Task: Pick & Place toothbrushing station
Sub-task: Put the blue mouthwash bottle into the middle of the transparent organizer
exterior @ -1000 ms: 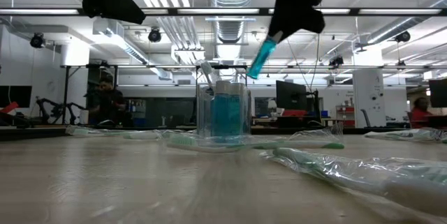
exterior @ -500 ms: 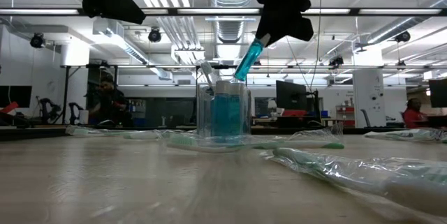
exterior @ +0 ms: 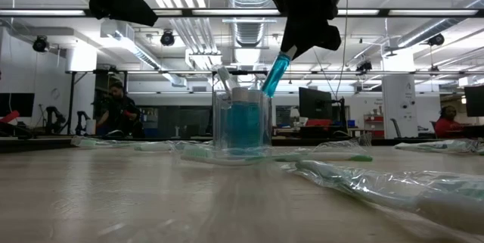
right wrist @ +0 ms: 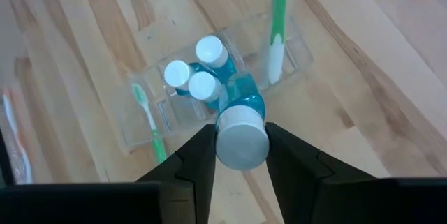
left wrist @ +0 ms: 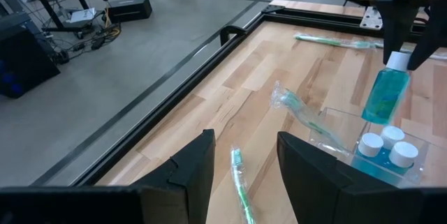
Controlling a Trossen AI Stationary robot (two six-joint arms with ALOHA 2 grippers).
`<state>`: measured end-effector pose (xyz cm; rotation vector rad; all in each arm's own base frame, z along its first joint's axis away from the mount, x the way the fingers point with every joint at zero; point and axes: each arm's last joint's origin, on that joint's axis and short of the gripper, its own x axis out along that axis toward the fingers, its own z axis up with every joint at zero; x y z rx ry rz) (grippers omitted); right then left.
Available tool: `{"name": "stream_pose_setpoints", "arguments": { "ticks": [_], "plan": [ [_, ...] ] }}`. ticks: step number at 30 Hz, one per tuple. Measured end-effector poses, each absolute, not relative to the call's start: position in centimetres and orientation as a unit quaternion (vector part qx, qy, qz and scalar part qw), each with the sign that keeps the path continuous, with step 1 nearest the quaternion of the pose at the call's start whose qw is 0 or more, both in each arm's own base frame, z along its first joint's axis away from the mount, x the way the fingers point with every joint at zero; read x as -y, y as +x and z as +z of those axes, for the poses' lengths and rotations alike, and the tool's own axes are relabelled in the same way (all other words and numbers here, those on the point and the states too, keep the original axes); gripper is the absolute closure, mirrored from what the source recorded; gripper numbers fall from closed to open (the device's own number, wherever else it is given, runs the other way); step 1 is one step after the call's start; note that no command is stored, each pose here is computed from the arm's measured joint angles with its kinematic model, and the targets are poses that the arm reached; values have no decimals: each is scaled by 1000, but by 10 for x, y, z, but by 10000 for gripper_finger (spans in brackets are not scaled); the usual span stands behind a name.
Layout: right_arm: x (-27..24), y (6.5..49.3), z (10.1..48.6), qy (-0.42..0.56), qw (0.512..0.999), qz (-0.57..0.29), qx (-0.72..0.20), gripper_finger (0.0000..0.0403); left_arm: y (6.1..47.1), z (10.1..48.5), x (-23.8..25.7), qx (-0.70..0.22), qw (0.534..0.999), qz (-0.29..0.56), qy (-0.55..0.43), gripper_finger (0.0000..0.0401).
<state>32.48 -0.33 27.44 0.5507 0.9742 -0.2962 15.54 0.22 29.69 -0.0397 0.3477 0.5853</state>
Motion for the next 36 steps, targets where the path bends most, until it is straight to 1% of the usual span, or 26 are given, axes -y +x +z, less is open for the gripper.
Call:
{"name": "stream_pose_setpoints", "arguments": {
  "ticks": [11,20,36],
  "plan": [
    [3,324,270,261,834,-144,-464,291,155,297,-2,-171,942,287,-19,240],
    [3,328,270,269,846,-130,-442,290,155,297,-2,-171,942,287,-19,240],
    [3,326,259,271,841,-131,-449,290,155,297,-2,-171,942,287,-19,240]
  ]
}}
